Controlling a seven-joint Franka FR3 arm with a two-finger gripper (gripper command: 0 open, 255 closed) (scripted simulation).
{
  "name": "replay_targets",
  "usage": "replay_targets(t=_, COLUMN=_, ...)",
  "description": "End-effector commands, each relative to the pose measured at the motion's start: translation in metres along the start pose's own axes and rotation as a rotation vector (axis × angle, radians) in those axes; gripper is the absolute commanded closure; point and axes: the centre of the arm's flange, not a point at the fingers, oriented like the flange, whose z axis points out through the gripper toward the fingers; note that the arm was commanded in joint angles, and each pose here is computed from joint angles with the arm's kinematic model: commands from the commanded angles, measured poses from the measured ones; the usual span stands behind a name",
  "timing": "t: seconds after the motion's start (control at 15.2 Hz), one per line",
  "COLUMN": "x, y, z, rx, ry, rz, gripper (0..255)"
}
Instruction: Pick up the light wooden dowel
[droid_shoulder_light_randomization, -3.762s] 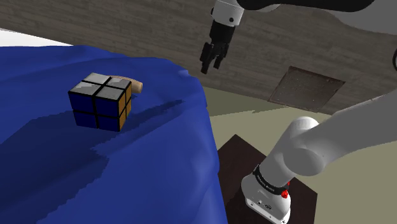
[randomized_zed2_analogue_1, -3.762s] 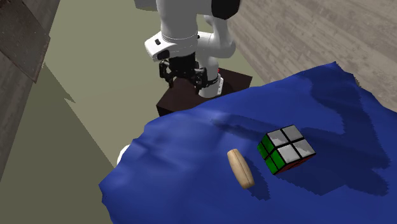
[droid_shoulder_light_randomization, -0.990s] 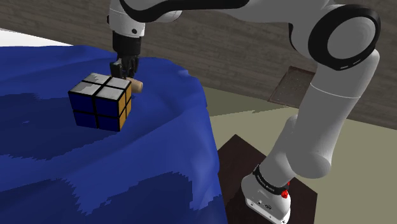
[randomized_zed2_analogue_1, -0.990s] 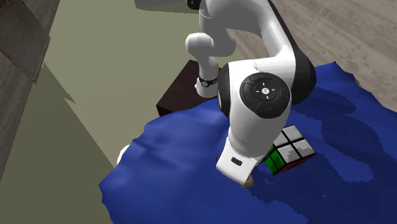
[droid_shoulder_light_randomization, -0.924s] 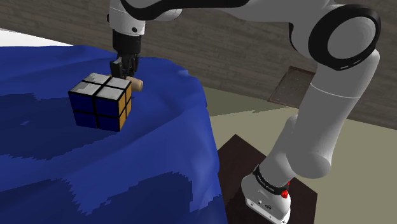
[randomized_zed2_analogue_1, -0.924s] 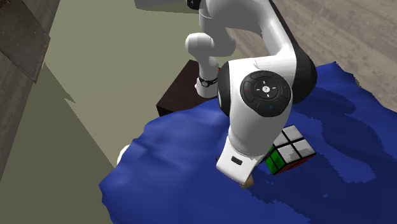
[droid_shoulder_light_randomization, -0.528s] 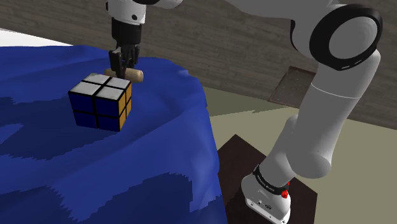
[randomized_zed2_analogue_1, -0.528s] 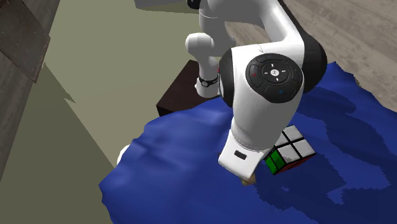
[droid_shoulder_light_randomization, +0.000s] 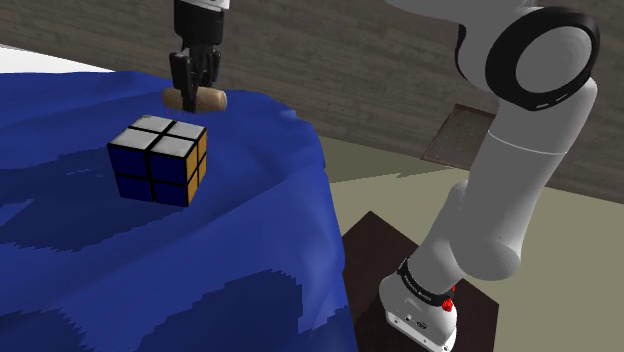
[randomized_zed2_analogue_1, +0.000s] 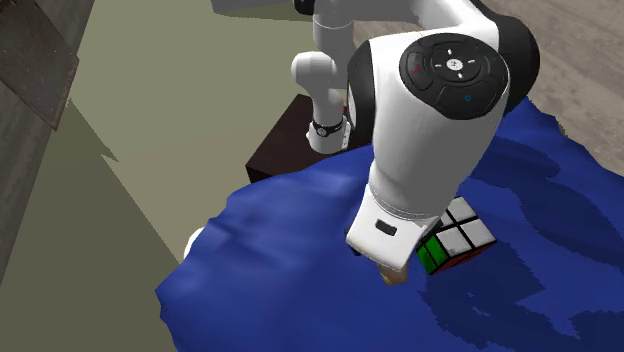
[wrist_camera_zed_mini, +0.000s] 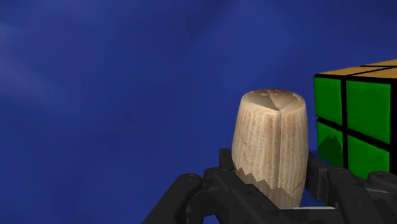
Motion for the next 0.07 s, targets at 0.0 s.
replay_targets(t=0.0, x=0.0002, y=0.0002, z=-0.0030, rx=0.000, ry=0.000, rz=0.000, gripper=255)
